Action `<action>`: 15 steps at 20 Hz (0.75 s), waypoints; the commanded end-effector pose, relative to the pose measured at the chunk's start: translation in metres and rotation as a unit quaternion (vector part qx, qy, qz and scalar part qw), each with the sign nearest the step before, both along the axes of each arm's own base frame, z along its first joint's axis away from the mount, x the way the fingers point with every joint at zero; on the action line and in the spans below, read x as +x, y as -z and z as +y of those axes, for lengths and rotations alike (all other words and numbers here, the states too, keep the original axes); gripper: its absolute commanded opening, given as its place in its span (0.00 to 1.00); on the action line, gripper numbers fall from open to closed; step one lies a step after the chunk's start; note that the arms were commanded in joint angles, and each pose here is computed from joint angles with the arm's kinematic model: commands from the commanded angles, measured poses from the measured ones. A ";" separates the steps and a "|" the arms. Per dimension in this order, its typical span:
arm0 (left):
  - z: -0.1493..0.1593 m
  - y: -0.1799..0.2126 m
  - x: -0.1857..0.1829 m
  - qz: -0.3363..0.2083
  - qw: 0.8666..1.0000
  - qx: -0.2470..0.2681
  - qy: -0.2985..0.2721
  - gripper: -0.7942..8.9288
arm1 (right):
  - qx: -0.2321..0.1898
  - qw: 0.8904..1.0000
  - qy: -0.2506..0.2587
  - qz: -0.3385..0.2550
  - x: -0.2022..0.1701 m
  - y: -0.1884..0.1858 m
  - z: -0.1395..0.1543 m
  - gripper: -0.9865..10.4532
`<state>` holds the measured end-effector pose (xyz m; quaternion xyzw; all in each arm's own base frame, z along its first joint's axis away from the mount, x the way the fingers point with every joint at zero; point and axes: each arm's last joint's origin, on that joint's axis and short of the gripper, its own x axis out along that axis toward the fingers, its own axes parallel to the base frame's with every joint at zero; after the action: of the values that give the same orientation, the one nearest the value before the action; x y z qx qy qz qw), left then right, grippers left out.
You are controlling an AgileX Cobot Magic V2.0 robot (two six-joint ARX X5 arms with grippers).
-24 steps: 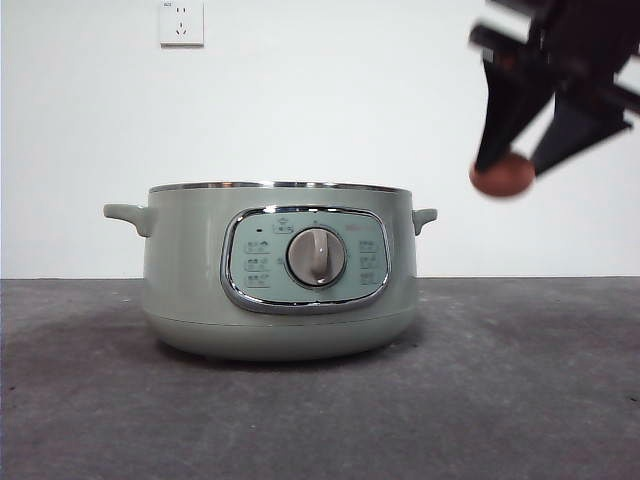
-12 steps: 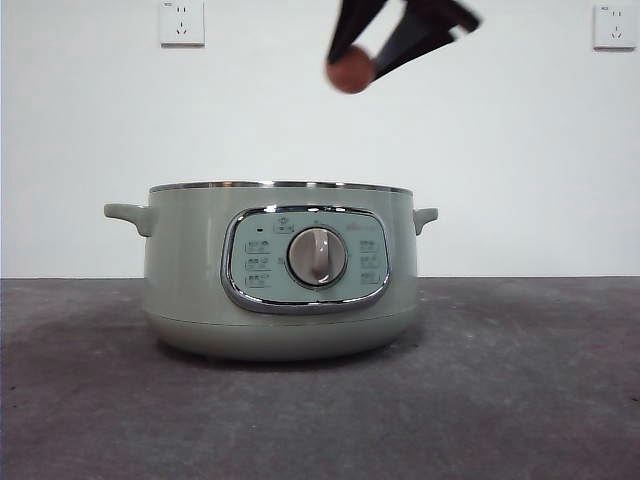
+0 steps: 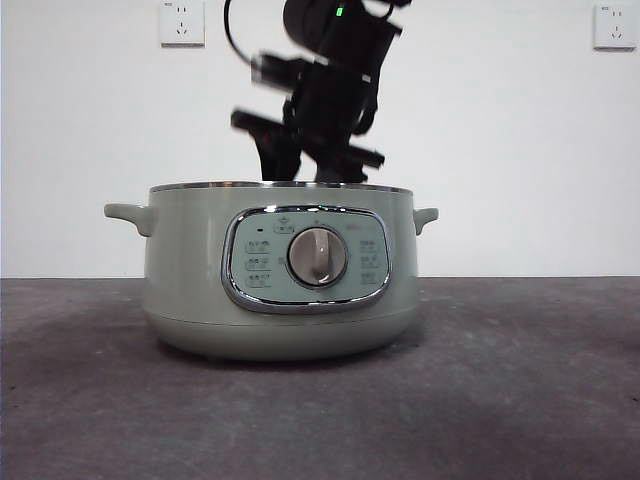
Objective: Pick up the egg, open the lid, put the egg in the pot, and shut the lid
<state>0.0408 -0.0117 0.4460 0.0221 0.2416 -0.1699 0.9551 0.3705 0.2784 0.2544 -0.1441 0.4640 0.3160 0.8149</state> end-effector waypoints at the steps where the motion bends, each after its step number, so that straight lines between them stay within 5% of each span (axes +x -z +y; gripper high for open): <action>1: 0.000 -0.006 -0.002 -0.031 0.999 -0.001 0.003 0.07 | -0.016 1.000 -0.010 0.005 0.002 0.010 0.003 0.07; 15: 0.000 -0.006 -0.002 -0.031 1.000 -0.001 0.004 0.07 | -0.072 0.996 -0.026 0.054 -0.005 0.026 -0.003 0.07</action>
<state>0.0408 -0.0118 0.4460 0.0248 0.2411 -0.1707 0.9550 0.3640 0.2732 0.2385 -0.1905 0.5187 0.3107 0.7734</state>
